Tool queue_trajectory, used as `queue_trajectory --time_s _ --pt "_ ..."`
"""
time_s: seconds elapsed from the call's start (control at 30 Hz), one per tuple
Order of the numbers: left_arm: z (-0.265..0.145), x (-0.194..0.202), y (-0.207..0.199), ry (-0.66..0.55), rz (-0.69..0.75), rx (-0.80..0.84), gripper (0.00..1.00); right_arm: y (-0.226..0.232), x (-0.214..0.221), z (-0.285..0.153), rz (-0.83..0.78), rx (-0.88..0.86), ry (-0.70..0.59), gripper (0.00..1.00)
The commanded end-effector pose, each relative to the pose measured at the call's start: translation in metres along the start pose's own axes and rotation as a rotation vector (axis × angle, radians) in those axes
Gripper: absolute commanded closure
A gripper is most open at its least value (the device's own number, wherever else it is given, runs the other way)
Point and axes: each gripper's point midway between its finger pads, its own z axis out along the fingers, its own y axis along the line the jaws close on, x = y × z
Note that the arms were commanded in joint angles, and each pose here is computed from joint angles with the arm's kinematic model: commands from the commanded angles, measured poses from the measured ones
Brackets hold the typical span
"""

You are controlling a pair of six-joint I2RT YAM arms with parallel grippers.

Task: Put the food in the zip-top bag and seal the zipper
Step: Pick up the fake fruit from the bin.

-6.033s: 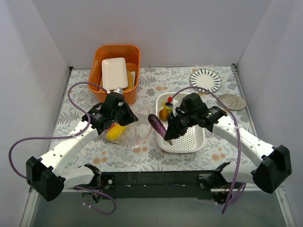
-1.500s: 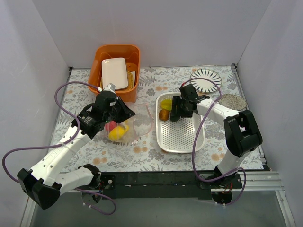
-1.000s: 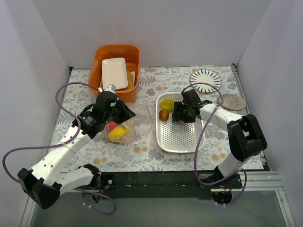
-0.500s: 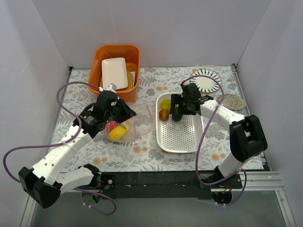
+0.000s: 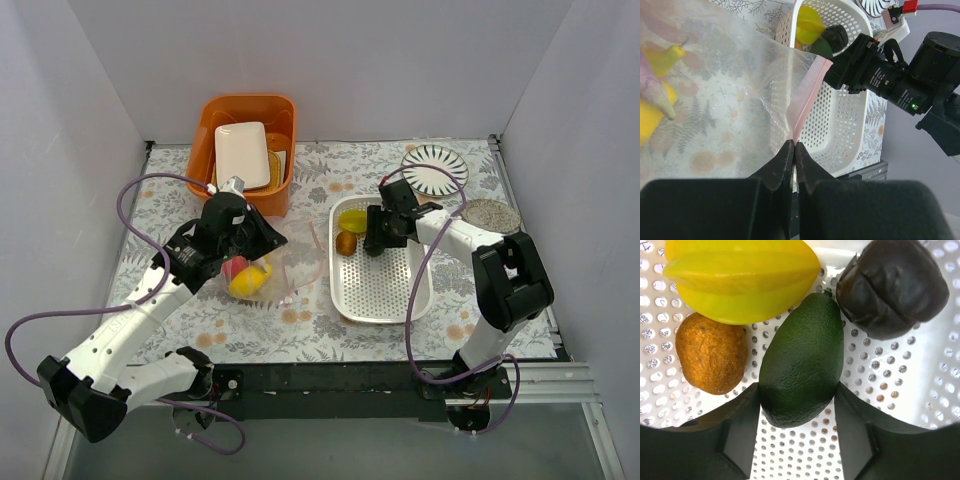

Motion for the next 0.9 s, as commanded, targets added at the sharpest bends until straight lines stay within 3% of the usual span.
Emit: queue_trajectory --time_s 0.0,0.1,0.4,0.87 --pt "-0.007 0.0 -0.002 -0.011 0.005 0.016 1.0 0.002 -0.007 -0.013 -0.013 -0.024 -0.049 0.49" --pt "-0.005 0.0 -0.002 -0.009 0.004 0.019 1.0 0.001 -0.001 -0.017 -0.018 -0.033 -0.047 0.61" --pt "-0.005 0.002 0.001 -0.006 0.006 0.014 1.0 0.006 0.026 -0.033 -0.014 -0.107 -0.015 0.67" --pt "-0.001 0.005 0.001 0.007 0.003 0.018 1.0 0.033 0.036 -0.096 0.015 -0.314 -0.084 0.78"
